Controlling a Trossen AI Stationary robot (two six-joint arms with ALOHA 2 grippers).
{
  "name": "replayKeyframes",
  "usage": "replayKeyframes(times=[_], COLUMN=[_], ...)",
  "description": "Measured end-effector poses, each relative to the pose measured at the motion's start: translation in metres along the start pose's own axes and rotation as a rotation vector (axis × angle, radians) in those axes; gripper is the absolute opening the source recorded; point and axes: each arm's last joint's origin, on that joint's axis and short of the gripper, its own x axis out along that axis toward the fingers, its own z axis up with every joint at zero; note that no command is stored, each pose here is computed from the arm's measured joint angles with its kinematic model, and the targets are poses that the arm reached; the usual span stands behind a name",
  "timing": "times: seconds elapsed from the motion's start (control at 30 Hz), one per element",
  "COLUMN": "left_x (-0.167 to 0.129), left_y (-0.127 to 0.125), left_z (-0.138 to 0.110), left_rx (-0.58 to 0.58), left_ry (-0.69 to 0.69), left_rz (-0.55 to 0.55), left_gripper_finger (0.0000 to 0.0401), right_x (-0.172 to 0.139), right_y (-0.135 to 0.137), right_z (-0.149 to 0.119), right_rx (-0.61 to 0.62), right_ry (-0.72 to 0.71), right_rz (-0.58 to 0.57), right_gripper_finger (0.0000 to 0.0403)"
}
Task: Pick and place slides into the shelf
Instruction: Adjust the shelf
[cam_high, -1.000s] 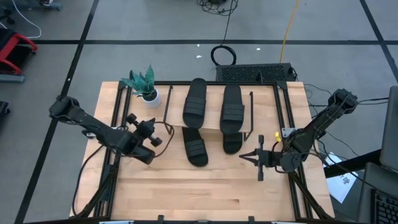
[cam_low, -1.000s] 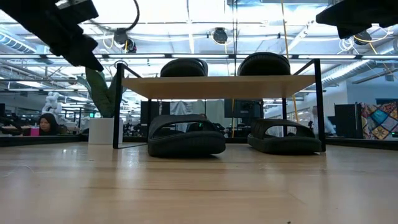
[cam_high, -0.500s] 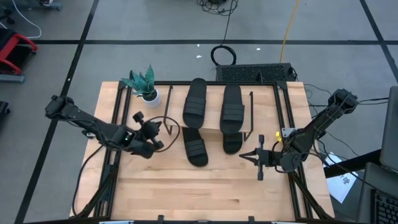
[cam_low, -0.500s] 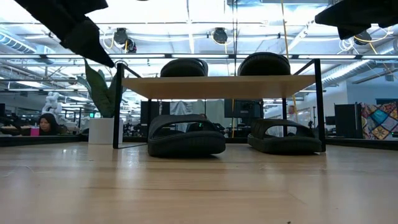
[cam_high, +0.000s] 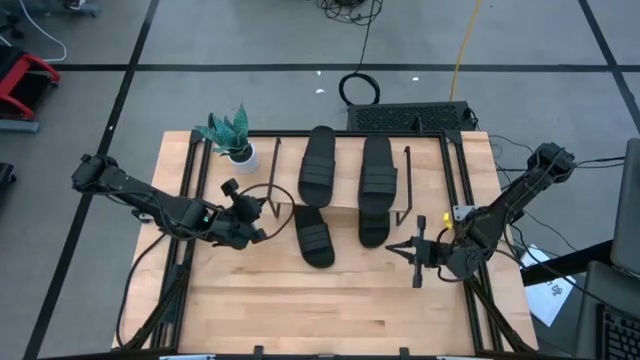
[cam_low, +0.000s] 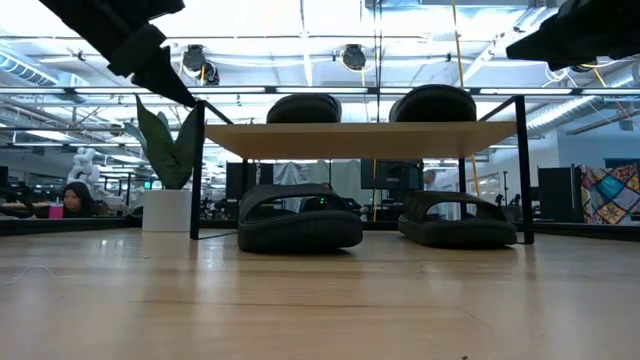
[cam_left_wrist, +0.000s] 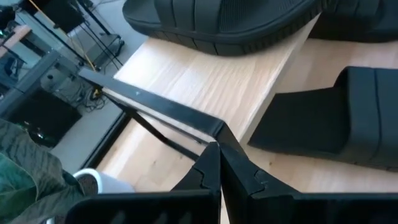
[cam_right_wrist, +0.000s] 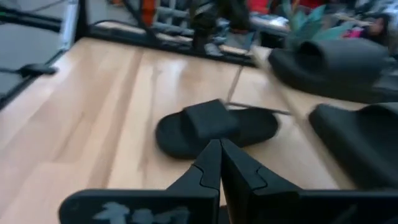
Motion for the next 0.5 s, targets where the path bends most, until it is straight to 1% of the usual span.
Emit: replayKeyframes(times=[0.17,0.23,0.33,0.43,0.47,0.5], left_x=[0.0,-0.001,-0.004,-0.004,-0.004,-0.004], left_y=[0.003,0.003,0.003,0.004,0.005,0.005], left_z=[-0.007,-0.009,-0.01,-0.011,-0.012,-0.012], left_rx=[-0.014,-0.008,0.005,0.0,-0.007,-0.014], left_ry=[0.05,0.055,0.045,0.046,0.043,0.038], left_rz=[0.021,0.035,0.056,0.073,0.085,0.099], left_gripper_finger=[0.0,0.0,0.0,0.0,0.0,0.0], right_x=[-0.011,-0.019,-0.031,-0.043,-0.045,-0.047], right_y=[0.006,0.009,0.012,0.011,0.011,0.011], right_z=[0.012,0.021,0.028,0.033,0.033,0.034], right_rx=[-0.033,-0.051,-0.064,-0.038,-0.028,-0.02], right_ry=[-0.081,-0.107,-0.122,-0.136,-0.138,-0.142], right_rz=[-0.093,-0.157,-0.291,-0.381,-0.403,-0.402], right_gripper_finger=[0.0,0.0,0.0,0.0,0.0,0.0])
